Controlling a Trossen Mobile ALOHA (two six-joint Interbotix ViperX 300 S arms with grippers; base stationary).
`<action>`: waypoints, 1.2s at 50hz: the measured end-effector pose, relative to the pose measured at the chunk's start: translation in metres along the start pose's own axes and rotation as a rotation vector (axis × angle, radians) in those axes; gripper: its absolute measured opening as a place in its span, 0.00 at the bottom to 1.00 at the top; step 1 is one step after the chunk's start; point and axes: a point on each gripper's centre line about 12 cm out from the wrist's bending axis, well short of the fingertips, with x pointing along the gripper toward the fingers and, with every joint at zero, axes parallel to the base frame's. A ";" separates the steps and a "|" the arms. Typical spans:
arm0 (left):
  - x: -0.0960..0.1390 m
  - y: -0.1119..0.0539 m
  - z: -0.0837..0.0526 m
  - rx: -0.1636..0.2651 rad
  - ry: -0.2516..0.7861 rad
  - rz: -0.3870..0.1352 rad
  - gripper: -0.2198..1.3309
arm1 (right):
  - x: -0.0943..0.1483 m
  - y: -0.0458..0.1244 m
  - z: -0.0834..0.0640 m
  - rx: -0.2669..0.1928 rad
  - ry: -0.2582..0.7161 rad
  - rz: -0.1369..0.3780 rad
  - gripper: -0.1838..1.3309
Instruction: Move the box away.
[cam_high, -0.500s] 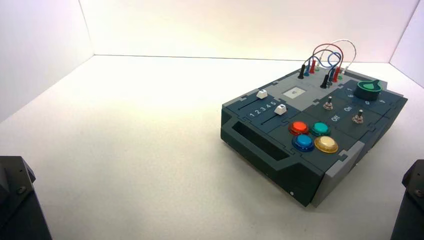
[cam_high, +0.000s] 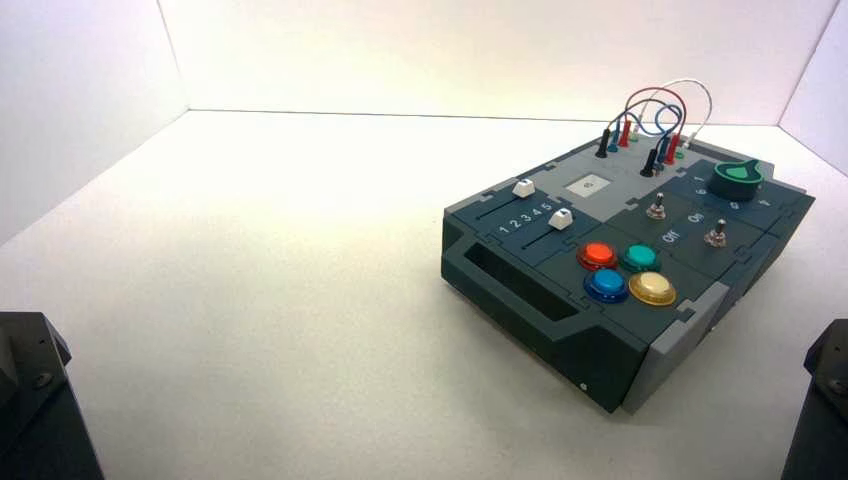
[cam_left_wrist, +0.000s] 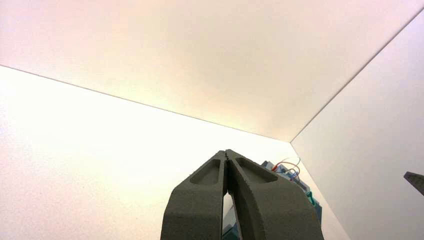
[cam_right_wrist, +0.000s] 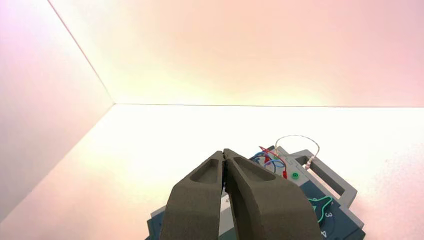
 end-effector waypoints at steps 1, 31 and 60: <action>0.001 0.000 -0.001 0.000 0.015 0.001 0.04 | 0.000 0.000 0.000 -0.002 0.002 0.000 0.03; 0.115 -0.088 0.014 0.344 0.702 -0.164 0.04 | 0.006 0.008 0.018 0.004 0.466 -0.070 0.03; 0.137 -0.161 -0.084 0.696 1.139 -0.400 0.04 | -0.004 0.006 -0.010 0.072 0.893 -0.155 0.03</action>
